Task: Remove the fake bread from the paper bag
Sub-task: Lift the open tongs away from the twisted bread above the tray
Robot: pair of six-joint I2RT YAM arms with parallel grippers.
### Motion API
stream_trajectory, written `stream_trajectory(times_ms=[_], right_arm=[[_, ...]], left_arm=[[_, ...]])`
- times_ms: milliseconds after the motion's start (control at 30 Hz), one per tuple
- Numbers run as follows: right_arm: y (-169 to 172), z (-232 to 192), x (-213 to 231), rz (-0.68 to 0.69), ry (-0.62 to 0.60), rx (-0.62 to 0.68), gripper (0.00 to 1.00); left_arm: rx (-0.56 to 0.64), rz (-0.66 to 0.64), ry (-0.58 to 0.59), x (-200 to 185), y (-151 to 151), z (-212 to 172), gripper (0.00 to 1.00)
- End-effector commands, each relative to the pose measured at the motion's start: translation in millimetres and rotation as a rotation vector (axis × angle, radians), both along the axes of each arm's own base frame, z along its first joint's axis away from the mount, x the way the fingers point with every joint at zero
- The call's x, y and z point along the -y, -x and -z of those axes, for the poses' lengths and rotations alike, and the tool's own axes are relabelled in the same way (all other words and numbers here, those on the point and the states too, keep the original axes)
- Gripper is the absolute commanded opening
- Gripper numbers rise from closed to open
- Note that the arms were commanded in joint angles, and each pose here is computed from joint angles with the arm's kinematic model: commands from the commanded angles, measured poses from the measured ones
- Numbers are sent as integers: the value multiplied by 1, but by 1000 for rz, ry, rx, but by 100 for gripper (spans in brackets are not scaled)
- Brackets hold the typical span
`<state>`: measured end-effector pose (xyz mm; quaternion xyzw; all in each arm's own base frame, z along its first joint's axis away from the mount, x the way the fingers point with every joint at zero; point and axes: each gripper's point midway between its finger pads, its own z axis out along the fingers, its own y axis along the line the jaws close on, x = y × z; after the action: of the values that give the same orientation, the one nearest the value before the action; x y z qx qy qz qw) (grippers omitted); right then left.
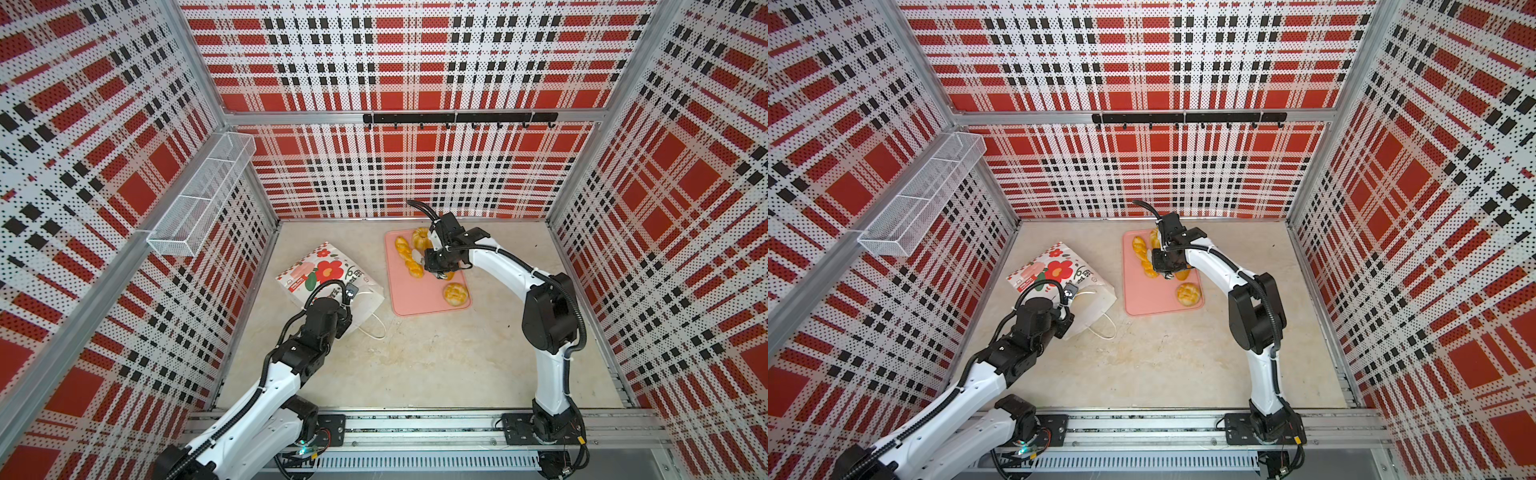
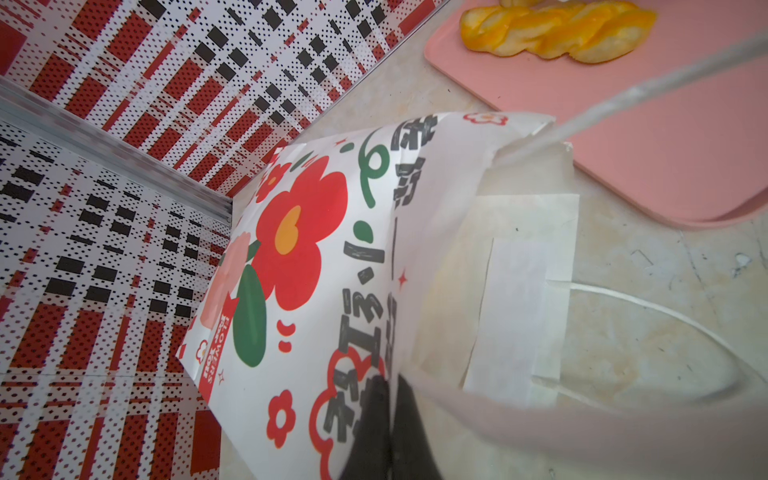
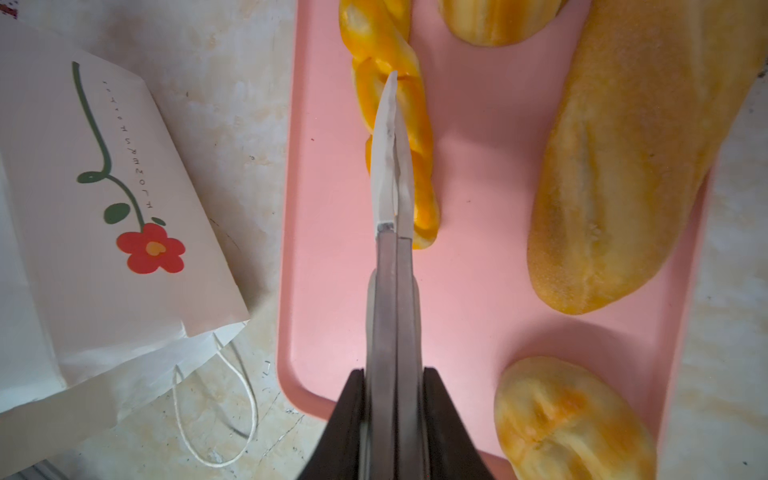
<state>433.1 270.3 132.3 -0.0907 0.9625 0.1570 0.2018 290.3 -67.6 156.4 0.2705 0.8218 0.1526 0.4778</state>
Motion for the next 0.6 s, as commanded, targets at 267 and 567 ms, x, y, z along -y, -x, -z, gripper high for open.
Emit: stream_trajectory(times_ms=[267,567], right_arm=[[-19,10,2,-33,65,25,14],[-27,16,-17,-34,-21,7,13]], left_arm=[[-13,55,-15,13,2,5,0],[-15,59,-21,13,1,5,0]])
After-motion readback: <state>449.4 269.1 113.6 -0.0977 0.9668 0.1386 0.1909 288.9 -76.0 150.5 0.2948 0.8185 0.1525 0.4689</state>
